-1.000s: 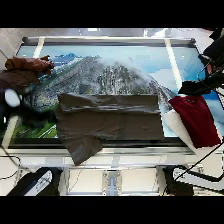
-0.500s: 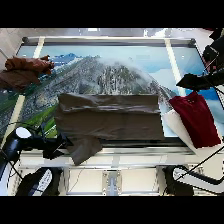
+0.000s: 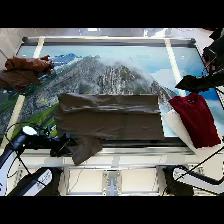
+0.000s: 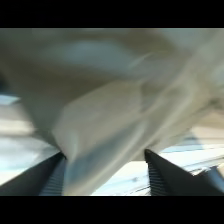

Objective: Fold the shirts.

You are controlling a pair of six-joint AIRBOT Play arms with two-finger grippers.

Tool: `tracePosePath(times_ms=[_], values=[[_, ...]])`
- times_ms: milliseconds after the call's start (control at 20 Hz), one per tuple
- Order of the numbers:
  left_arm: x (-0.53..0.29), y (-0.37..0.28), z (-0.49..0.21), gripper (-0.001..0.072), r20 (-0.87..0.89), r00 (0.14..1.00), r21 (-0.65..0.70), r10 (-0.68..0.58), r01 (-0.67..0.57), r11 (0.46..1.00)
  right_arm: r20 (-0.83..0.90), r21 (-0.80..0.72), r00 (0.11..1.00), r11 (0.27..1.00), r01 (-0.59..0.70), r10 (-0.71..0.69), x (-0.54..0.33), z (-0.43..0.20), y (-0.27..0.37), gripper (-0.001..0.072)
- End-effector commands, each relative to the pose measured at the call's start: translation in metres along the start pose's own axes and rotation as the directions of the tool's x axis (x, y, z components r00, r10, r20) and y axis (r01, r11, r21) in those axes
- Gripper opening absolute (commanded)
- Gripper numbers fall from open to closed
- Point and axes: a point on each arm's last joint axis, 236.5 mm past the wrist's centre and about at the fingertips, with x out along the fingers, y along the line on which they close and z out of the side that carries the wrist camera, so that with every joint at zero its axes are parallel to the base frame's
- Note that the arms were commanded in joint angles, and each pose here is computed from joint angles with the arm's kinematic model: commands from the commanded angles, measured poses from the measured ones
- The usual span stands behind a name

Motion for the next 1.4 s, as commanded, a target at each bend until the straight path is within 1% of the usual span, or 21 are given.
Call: tracePosePath(times_ms=[0, 50, 100, 250, 350, 400, 450, 550, 600, 650, 700, 750, 800, 850, 900, 1100, 1250, 1350], values=[[0.003, -0.014, 0.013, 0.0335, 0.040, 0.997, 0.016, -0.067, 0.066, 0.998, -0.006, -0.007, 1.000, 1.000, -0.004, 0.004, -0.007, -0.004, 0.005, 0.0343], [0.003, -0.013, 0.013, 0.0178, 0.039, 0.997, 0.018, -0.063, 0.063, 0.998, -0.001, -0.012, 1.000, 1.000, -0.003, 0.003, -0.010, -0.005, 0.006, 0.0339], [0.003, -0.013, 0.013, 0.0013, 0.038, 0.997, 0.021, -0.061, 0.061, 0.998, 0.004, -0.018, 1.000, 1.000, 0.001, -0.001, -0.014, -0.006, 0.008, 0.0311], [0.002, -0.015, 0.008, 0.0013, 0.019, 0.997, 0.046, -0.069, 0.068, 0.997, 0.024, -0.042, 0.999, 0.998, 0.049, -0.048, -0.031, -0.010, 0.008, 0.0305], [0.001, -0.016, 0.003, 0.0013, 0.007, 0.997, 0.079, -0.072, 0.071, 0.994, 0.005, -0.059, 0.990, 0.989, 0.139, -0.139, -0.041, -0.022, -0.008, 0.0307], [0.000, -0.017, 0.002, 0.0014, 0.005, 0.997, 0.096, -0.074, 0.073, 0.993, -0.016, -0.042, 0.986, 0.985, 0.167, -0.168, -0.040, -0.033, -0.019, 0.0309], [-0.002, -0.018, 0.001, 0.0013, 0.005, 0.997, 0.102, -0.077, 0.076, 0.992, -0.058, 0.004, 0.986, 0.988, 0.155, -0.155, -0.030, -0.054, -0.027, 0.0317], [-0.005, -0.021, 0.001, 0.0013, 0.024, 0.996, 0.136, -0.083, 0.079, 0.988, -0.190, 0.155, 0.979, 0.982, 0.108, -0.078, 0.006, -0.125, -0.044, 0.0319], [-0.008, -0.023, 0.001, 0.0013, 0.036, 0.996, 0.146, -0.086, 0.080, 0.986, -0.235, 0.266, 0.972, 0.961, 0.079, -0.015, 0.030, -0.168, -0.048, 0.0319], [-0.010, -0.025, 0.002, 0.0013, 0.049, 0.995, 0.157, -0.091, 0.082, 0.984, -0.251, 0.385, 0.966, 0.922, 0.040, 0.063, 0.052, -0.205, -0.045, 0.0319], [-0.012, -0.027, 0.002, 0.0013, 0.061, 0.994, 0.167, -0.094, 0.083, 0.983, -0.247, 0.488, 0.958, 0.873, -0.004, 0.143, 0.068, -0.232, -0.037, 0.0351], [-0.013, -0.028, 0.003, 0.0013, 0.070, 0.993, 0.174, -0.097, 0.083, 0.981, -0.237, 0.572, 0.946, 0.819, -0.046, 0.219, 0.079, -0.252, -0.028, 0.0408], [-0.014, -0.028, 0.003, 0.0014, 0.075, 0.992, 0.178, -0.098, 0.084, 0.980, -0.236, 0.634, 0.933, 0.771, -0.065, 0.273, 0.087, -0.269, -0.021, 0.0416], [-0.014, -0.029, 0.003, 0.0014, 0.075, 0.992, 0.179, -0.099, 0.084, 0.980, -0.236, 0.685, 0.926, 0.726, -0.056, 0.293, 0.093, -0.278, -0.019, 0.0434], [-0.014, -0.028, 0.003, 0.0013, 0.075, 0.992, 0.179, -0.098, 0.084, 0.980, -0.224, 0.701, 0.925, 0.710, -0.066, 0.308, 0.097, -0.280, -0.016, 0.0479], [-0.014, -0.028, 0.003, 0.0013, 0.075, 0.992, 0.179, -0.098, 0.084, 0.980, -0.241, 0.714, 0.922, 0.699, -0.042, 0.302, 0.107, -0.290, -0.014, 0.0479], [-0.014, -0.028, 0.003, 0.0014, 0.075, 0.992, 0.179, -0.098, 0.084, 0.980, -0.202, 0.744, 0.951, 0.668, -0.007, 0.235, 0.119, -0.287, -0.029, 0.0478], [-0.014, -0.028, 0.003, 0.0013, 0.076, 0.992, 0.179, -0.098, 0.084, 0.980, -0.142, 0.765, 0.971, 0.644, -0.015, 0.191, 0.126, -0.275, -0.039, 0.0475]])
